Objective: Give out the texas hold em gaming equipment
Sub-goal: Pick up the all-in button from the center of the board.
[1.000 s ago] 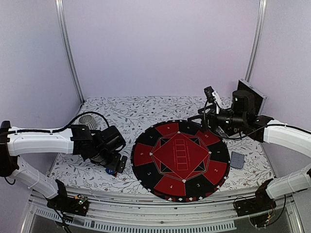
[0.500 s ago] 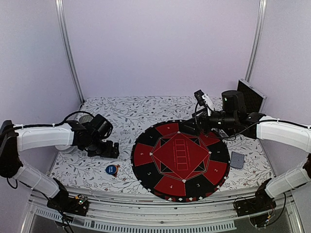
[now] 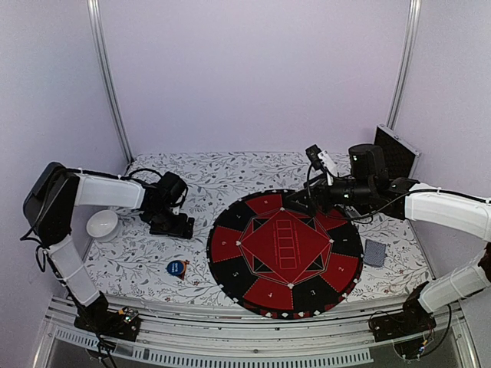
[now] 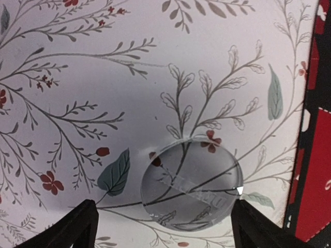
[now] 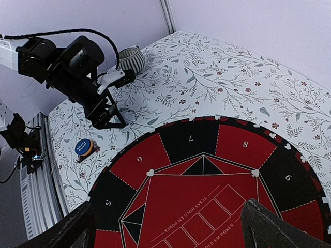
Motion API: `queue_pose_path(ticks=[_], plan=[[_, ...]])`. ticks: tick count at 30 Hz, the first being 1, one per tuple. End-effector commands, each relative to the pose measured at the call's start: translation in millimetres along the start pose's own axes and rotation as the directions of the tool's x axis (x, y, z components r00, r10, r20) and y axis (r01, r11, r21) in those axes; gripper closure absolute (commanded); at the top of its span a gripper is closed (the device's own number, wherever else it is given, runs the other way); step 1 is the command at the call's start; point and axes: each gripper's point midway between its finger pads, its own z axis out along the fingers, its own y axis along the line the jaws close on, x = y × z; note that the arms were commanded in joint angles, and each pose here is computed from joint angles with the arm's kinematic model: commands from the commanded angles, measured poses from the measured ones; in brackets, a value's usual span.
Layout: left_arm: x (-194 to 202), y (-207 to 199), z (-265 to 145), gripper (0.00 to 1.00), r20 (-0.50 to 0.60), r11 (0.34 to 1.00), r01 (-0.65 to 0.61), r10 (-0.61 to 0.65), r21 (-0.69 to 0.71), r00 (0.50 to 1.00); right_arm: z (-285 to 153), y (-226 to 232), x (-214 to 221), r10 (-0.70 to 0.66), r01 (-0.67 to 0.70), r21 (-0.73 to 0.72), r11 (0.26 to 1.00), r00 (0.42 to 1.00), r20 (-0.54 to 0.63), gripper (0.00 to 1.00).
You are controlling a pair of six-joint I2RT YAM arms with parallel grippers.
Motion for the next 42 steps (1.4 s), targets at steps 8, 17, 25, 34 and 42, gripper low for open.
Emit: queue_pose_path(ticks=[8, 17, 25, 34, 42], plan=[[3, -6, 19, 0.11, -0.047, 0.998, -0.06, 0.061, 0.036, 0.997, 0, 2, -7, -0.004, 0.004, 0.009, 1.0, 1.0, 0.007, 0.01], [12, -4, 27, 0.2, -0.079, 0.997, -0.078, 0.079, 0.013, 0.994, 0, 2, -6, -0.009, 0.009, 0.009, 1.0, 1.0, 0.004, 0.01], [5, -6, 25, 0.39, -0.047, 0.996, -0.087, 0.088, 0.016, 0.995, -5, 6, -15, 0.001, -0.001, 0.003, 1.0, 1.0, 0.013, 0.01], [-2, -5, 17, 0.5, 0.016, 0.993, -0.113, 0.112, 0.019, 0.994, -11, 11, -31, 0.044, -0.044, -0.009, 0.999, 0.998, 0.038, 0.01], [-16, -10, 2, 0.5, 0.085, 0.993, -0.108, 0.104, 0.042, 0.991, -20, 23, -65, 0.101, -0.096, -0.054, 0.994, 0.99, 0.094, 0.01]])
